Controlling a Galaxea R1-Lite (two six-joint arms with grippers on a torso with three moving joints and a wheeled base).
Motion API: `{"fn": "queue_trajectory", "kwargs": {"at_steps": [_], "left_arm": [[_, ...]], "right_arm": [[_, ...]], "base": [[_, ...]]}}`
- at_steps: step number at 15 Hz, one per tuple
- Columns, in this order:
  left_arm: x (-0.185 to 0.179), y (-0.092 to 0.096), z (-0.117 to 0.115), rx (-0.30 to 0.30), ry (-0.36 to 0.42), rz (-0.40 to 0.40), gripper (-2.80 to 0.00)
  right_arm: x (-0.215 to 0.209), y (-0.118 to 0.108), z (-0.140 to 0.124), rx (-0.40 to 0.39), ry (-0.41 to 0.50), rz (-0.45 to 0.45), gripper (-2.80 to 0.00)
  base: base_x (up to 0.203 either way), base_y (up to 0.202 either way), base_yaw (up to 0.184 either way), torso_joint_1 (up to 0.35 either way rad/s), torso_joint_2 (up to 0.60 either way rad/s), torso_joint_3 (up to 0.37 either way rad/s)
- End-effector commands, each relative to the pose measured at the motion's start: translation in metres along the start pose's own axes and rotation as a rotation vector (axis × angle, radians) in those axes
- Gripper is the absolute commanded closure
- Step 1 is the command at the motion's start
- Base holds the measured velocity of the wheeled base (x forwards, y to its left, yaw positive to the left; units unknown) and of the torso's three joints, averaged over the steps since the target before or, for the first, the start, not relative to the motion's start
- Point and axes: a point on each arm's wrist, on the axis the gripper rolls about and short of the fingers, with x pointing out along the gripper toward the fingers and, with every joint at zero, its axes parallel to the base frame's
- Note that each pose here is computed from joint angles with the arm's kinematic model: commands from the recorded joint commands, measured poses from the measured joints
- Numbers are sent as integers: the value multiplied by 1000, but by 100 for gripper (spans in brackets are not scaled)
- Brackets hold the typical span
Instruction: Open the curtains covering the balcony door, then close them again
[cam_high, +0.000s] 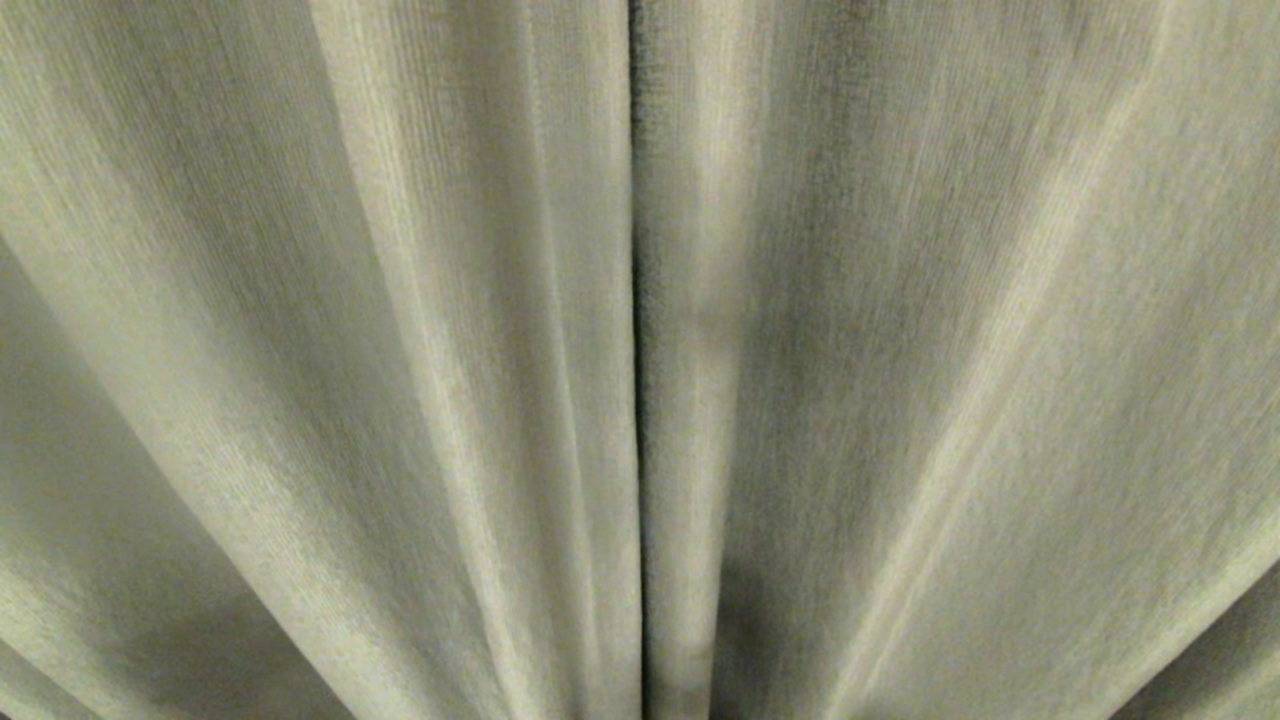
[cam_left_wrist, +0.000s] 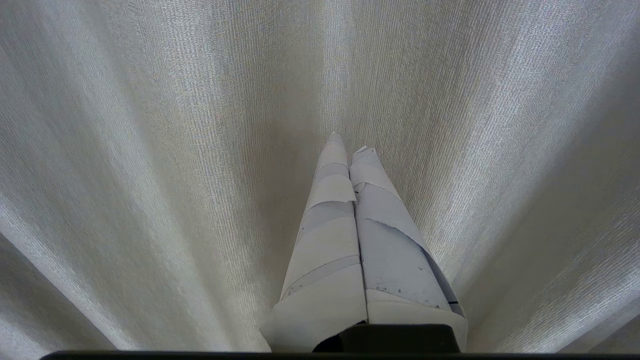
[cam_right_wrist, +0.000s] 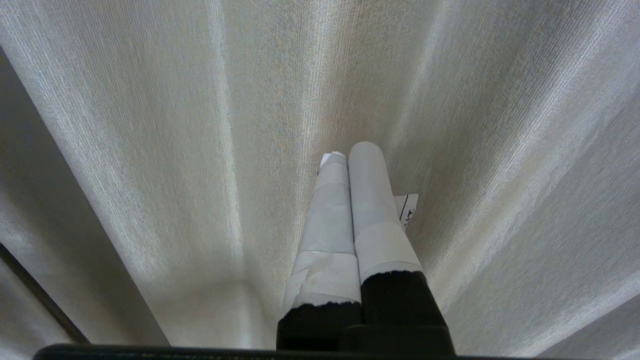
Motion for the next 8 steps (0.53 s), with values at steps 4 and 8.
{"fn": "queue_trajectory", "kwargs": {"at_steps": [4,8], "left_arm": [[0,0,0,-1,-1,1,0],[0,0,0,-1,-1,1,0]], "right_arm": [[0,0,0,-3,0,-2,0],[0,0,0,31,0,-1,0]], "base": [[0,0,0,0,0,0],[0,0,0,0,0,0]]}}
